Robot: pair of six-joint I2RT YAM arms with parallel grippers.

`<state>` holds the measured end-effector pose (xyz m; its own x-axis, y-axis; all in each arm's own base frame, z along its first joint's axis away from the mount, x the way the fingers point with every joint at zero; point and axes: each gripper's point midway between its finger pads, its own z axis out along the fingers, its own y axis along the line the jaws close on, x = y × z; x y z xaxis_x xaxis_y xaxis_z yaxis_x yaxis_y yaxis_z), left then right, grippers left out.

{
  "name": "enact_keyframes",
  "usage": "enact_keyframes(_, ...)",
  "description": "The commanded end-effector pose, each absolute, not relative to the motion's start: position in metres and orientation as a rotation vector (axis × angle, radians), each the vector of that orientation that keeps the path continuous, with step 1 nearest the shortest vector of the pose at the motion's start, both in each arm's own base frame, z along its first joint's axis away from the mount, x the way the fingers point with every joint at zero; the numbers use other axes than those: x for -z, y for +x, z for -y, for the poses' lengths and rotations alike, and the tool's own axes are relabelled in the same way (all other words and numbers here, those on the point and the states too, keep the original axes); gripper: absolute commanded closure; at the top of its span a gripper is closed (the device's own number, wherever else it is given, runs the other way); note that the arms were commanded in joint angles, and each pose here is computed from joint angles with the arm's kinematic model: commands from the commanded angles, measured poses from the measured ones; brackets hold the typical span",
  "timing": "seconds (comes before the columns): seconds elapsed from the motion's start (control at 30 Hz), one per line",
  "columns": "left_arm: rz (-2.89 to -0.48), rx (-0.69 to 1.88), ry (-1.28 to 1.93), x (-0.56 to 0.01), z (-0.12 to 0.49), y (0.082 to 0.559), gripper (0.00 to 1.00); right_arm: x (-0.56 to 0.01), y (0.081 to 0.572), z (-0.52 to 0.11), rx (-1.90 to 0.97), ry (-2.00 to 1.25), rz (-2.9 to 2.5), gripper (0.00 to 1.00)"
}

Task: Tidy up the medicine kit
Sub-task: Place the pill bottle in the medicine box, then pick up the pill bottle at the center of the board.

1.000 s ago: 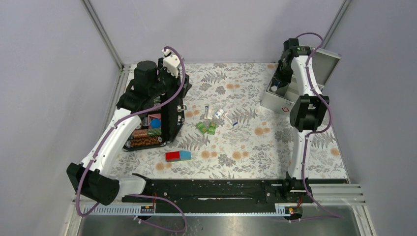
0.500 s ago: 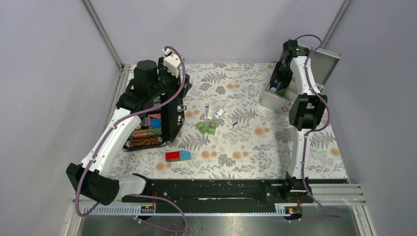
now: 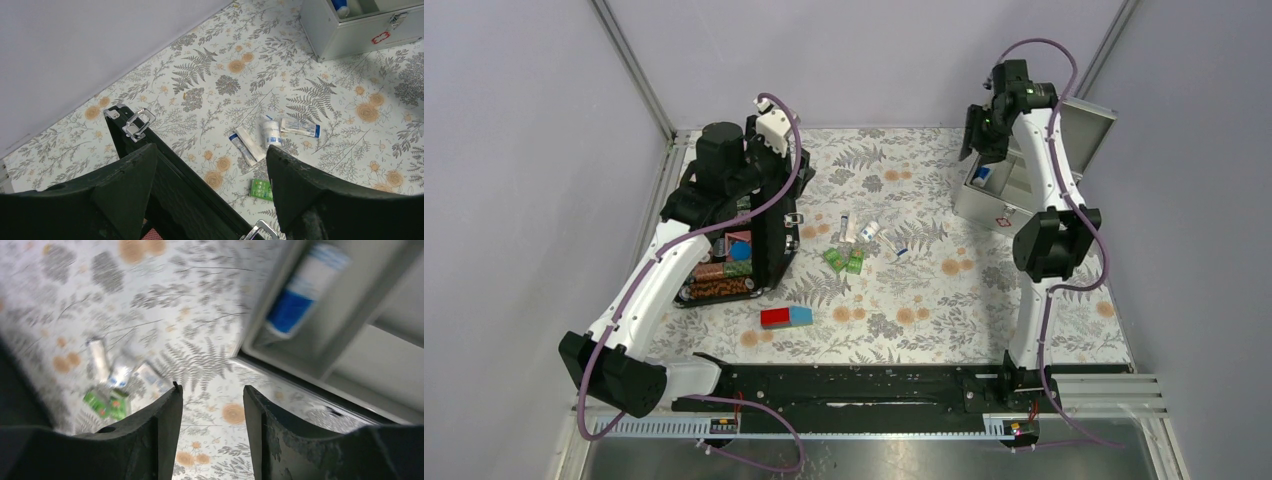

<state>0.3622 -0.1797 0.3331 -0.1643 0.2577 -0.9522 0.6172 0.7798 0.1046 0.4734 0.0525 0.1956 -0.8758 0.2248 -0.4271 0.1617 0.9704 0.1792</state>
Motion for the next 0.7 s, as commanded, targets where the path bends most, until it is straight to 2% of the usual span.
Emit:
enact_keyframes(0.0,-1.644,0.377,0.656,-0.363,0.184,0.365,0.20,-0.224,0.454,-0.128,-0.537,-0.169,-2.619,0.45)
enact_keyframes(0.07,-1.644,0.372,0.653,-0.363,0.182,0.365,0.20,-0.223,0.442,-0.162,-0.668,-0.306,-2.619,0.44)
enact_keyframes(0.23,-1.636,0.360,0.654,-0.364,0.179,0.359,0.20,-0.193,0.431,-0.219,-0.710,-0.290,-2.709,0.42)
enact_keyframes(0.43,-1.651,0.335,0.659,-0.362,0.172,0.354,0.20,-0.128,0.422,-0.247,-0.524,-0.113,-2.888,0.40)
enact_keyframes(0.67,-1.674,0.255,0.723,-0.358,0.162,0.349,0.20,-0.086,0.417,-0.278,-0.485,-0.023,-2.968,0.36)
